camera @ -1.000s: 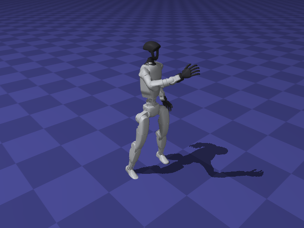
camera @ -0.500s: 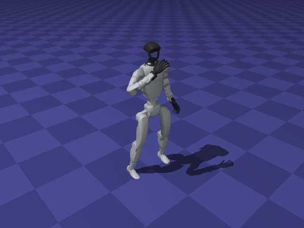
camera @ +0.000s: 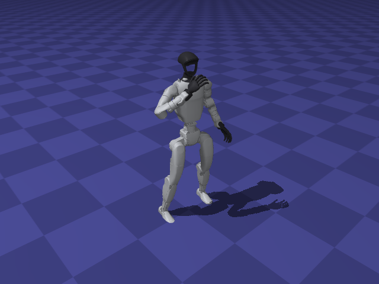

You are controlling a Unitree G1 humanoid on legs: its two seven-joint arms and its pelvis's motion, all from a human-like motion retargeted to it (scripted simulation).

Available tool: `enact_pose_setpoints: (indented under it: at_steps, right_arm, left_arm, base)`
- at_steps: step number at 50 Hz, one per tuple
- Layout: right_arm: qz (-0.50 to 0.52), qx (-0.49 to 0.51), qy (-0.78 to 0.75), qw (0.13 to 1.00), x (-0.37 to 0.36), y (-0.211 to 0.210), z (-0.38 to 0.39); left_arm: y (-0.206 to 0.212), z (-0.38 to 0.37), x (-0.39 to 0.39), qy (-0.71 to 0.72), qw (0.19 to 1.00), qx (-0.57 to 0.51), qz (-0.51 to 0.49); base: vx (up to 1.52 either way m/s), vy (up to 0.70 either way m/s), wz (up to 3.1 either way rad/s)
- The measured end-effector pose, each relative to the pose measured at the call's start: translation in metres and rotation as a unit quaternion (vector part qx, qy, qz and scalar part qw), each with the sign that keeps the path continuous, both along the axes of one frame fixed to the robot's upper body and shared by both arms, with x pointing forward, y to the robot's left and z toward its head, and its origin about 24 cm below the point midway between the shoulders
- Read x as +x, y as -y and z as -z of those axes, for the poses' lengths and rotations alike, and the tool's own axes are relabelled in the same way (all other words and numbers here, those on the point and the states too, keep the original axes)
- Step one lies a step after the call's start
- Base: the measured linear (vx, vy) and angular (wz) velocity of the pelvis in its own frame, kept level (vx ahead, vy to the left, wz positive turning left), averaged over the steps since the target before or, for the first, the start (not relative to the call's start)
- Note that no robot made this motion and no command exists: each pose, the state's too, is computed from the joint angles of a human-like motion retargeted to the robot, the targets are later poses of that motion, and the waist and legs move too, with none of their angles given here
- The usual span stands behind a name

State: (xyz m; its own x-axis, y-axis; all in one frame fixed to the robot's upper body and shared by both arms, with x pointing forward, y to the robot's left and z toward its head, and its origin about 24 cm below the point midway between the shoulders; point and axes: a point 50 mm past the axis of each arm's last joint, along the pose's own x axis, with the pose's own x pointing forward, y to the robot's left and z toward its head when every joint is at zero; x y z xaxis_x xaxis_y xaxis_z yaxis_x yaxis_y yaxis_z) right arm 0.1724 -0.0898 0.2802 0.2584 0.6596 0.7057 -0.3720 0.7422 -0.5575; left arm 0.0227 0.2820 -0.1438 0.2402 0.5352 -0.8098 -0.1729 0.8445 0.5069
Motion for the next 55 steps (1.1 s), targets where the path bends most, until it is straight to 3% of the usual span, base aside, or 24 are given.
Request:
enact_pose_setpoints:
  at_steps: [12, 20, 25, 32, 37, 43, 55]
  right_arm:
    - [0.056, 0.015, -0.054, 0.997, 0.037, 0.002, 0.010]
    - [0.029, 0.084, -0.233, 0.968, 0.105, -0.009, 0.017]
    - [0.116, 0.088, -0.296, 0.944, 0.172, -0.013, 0.012]
    - [0.433, 0.027, -0.296, 0.851, 0.248, 0.043, 0.005]
    - [0.565, 0.049, -0.329, 0.755, 0.256, 0.105, -0.001]
    - [0.583, 0.124, -0.364, 0.716, 0.249, 0.143, -0.012]
    - [0.576, 0.128, -0.361, 0.723, 0.246, 0.148, -0.025]
  left_arm:
    - [0.008, 0.005, -0.022, -0.031, 0.999, -0.015, 0.001]
    - [0.014, 0.009, -0.029, -0.049, 0.998, -0.035, 0.006]
    - [0.012, 0.010, -0.023, -0.058, 0.997, -0.049, 0.031]
    - [-0.002, 0.006, 0.005, -0.033, 0.997, -0.042, 0.053]
    - [-0.012, 0.001, 0.022, -0.010, 0.998, -0.034, 0.056]
    - [-0.019, -0.001, 0.016, -0.022, 0.998, -0.034, 0.051]
    - [-0.012, 0.005, -0.034, -0.091, 0.994, -0.055, 0.030]
  base:
    - [0.00, 0.00, 0.00]
    - [0.00, 0.00, 0.00]
    - [0.00, 0.00, 0.00]
    - [-0.02, 0.00, 0.22]
    - [-0.01, 0.00, 0.38]
    - [0.01, 0.00, 0.35]
    - [0.00, 0.00, 0.04]
